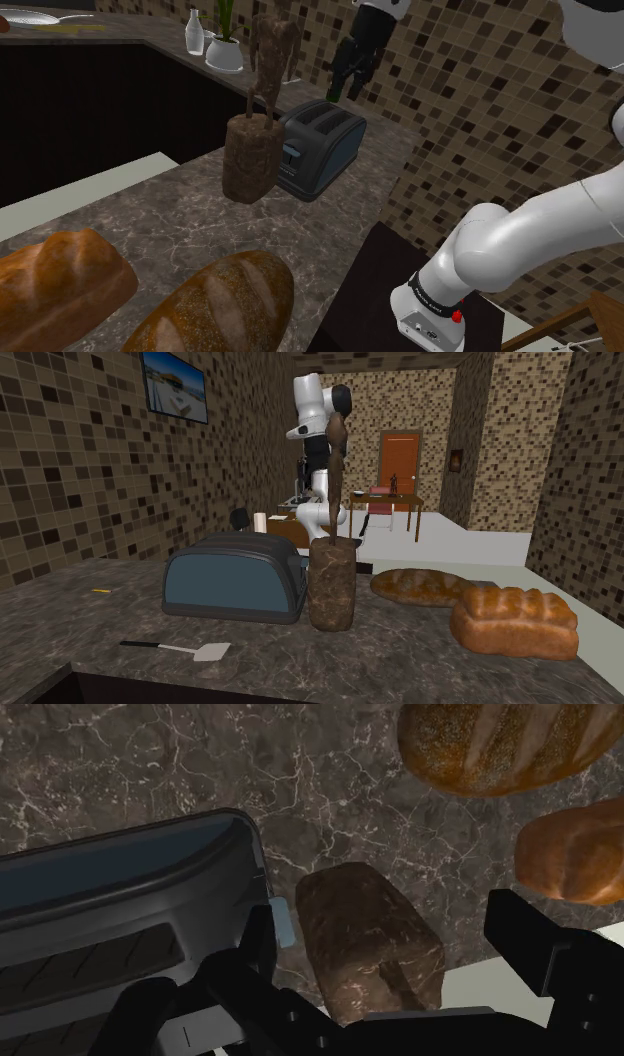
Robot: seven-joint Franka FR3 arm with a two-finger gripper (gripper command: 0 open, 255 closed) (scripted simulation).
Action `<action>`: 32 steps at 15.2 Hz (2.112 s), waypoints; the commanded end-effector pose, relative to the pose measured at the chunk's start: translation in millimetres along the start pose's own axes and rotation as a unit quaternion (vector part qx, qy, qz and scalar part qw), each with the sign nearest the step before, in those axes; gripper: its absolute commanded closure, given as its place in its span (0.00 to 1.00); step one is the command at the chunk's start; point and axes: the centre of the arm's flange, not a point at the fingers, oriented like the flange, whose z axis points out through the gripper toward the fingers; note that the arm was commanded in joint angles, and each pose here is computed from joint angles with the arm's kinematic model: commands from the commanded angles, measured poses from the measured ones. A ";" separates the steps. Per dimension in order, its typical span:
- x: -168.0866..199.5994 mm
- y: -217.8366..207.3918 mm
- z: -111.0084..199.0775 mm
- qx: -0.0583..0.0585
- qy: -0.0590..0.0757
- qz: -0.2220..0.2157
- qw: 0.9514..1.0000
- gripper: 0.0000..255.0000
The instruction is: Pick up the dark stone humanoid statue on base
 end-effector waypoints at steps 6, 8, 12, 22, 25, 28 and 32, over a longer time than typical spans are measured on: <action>47.0 -36.0 -53.1 0.031 0.037 0.010 0.999 0.00; 59.8 -44.9 -70.1 0.040 0.048 0.013 0.998 0.00; 84.4 -61.4 -105.4 0.058 0.069 0.018 0.996 0.00; 85.9 -55.4 -68.5 0.059 0.070 0.019 0.996 0.00; 85.9 -55.9 -68.9 0.059 0.071 0.019 0.996 1.00; 86.2 -55.6 -69.3 0.059 0.071 0.019 0.996 1.00; 86.0 -55.4 -68.6 0.059 0.070 0.019 0.996 1.00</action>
